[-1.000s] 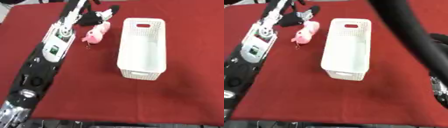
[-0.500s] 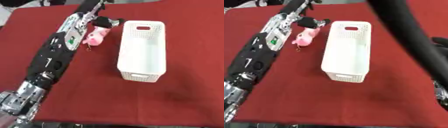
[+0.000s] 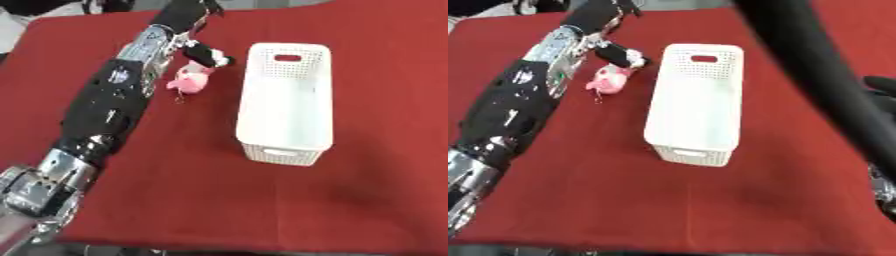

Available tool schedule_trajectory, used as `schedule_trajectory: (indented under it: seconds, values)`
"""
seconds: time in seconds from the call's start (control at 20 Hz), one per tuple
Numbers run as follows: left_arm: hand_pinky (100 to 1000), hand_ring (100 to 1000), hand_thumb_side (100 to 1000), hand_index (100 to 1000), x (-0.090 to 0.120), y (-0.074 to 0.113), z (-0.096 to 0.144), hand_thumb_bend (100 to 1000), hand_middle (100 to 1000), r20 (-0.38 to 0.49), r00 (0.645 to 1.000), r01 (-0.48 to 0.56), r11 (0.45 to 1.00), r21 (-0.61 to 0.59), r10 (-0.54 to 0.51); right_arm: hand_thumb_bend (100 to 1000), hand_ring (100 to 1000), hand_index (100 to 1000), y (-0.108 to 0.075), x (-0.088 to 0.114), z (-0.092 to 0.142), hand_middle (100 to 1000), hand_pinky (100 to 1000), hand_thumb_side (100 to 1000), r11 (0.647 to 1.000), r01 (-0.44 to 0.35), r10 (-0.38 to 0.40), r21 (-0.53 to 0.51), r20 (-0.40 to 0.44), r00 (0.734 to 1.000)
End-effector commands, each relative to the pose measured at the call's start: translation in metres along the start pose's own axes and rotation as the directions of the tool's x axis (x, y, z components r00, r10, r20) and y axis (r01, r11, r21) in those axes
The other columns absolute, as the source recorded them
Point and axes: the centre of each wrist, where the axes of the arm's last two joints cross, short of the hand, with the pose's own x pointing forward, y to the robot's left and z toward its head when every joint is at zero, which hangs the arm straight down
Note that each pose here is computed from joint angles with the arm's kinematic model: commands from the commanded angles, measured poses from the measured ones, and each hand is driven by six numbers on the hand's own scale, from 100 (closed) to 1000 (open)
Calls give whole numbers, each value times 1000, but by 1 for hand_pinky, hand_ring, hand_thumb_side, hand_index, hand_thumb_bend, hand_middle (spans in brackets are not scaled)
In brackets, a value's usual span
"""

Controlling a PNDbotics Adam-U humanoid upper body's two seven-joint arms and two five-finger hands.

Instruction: Pick up objects on the table and place them in the box.

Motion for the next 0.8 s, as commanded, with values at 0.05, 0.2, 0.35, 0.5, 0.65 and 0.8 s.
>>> schedule_trajectory:
  seconds: [0.05,0.2,0.35,0.5,0.65,0.8]
  values:
    - [524,683,567,814,-6,6,-5,543,763,-5,999,43,999,5,-43,161,797,804,-3,3,-2,850,661,733,1000,-4,3,3,17,1000]
    - [533,685,572,814,-7,-1,-5,557,763,-2,997,73,997,-10,-73,160,797,803,-3,3,-3,850,660,733,1000,-3,3,2,20,1000]
    - [528,683,580,812,-5,-11,-5,540,761,-5,998,70,997,-30,-70,159,797,802,-3,3,-3,850,660,733,1000,-2,2,2,24,1000]
    - [528,682,581,811,-2,-19,-4,535,761,-3,998,62,997,-44,-62,157,797,801,-3,3,-4,850,660,732,1000,-2,2,3,25,1000]
    - [525,681,584,810,2,-23,-5,525,760,1,999,55,997,-51,-55,125,794,794,-3,4,-4,847,659,722,1000,-1,1,2,28,1000]
    - [524,680,587,808,4,-25,-6,522,759,1,999,49,997,-52,-49,125,793,790,-3,4,-5,845,658,722,1000,-1,0,3,30,1000]
